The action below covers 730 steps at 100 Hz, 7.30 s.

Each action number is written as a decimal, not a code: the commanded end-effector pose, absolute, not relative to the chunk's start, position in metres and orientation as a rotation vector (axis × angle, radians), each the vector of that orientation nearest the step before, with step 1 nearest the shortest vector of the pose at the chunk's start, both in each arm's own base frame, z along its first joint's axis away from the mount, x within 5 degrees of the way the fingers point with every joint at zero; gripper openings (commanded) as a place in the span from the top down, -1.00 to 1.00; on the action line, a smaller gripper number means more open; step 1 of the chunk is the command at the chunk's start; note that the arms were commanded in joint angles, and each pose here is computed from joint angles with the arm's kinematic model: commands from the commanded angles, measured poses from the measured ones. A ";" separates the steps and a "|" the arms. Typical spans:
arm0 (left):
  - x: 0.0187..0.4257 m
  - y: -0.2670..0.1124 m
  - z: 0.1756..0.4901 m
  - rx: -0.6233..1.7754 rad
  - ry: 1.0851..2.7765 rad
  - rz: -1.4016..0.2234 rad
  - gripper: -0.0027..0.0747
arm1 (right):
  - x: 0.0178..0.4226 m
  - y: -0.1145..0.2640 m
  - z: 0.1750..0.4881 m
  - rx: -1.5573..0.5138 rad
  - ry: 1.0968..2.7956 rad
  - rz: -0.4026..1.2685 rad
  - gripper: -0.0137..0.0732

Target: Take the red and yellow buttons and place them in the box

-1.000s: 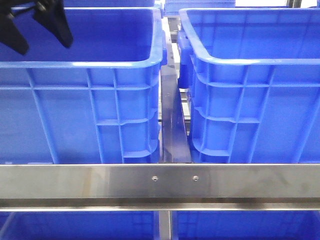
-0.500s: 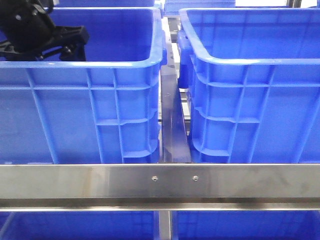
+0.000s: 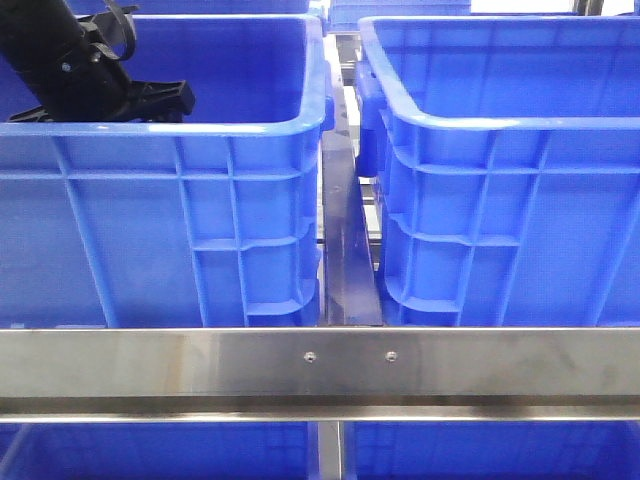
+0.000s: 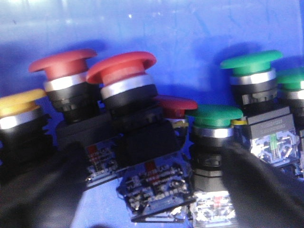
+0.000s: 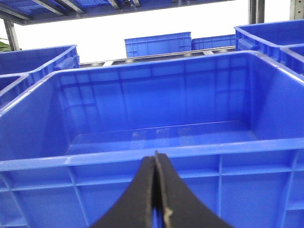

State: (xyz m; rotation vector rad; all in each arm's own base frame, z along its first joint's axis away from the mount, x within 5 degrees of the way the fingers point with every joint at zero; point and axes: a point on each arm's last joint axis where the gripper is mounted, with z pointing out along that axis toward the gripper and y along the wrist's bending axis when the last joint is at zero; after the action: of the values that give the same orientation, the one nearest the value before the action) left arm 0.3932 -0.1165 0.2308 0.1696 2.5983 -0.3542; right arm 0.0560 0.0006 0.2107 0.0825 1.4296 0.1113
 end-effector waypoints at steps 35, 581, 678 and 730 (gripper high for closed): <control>0.386 -0.118 0.275 0.166 2.482 -0.396 0.98 | 0.051 0.001 0.226 0.073 1.306 0.108 0.95; 0.213 -0.192 0.425 0.806 2.005 -0.584 -0.67 | 0.221 0.055 0.360 0.197 1.847 1.166 0.46; 0.116 -0.030 0.375 0.170 1.799 -0.268 -0.67 | 0.228 0.029 0.358 0.279 1.810 0.992 0.46; 0.102 -0.027 0.369 0.161 1.744 -0.263 0.92 | 0.249 0.006 0.363 0.336 1.746 0.680 0.50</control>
State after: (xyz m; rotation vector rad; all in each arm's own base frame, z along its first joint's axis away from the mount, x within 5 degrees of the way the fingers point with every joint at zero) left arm 0.1012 -0.0277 0.3523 0.1985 1.8537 -0.2509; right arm 0.2436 0.0103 0.3452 0.3381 1.8140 0.7030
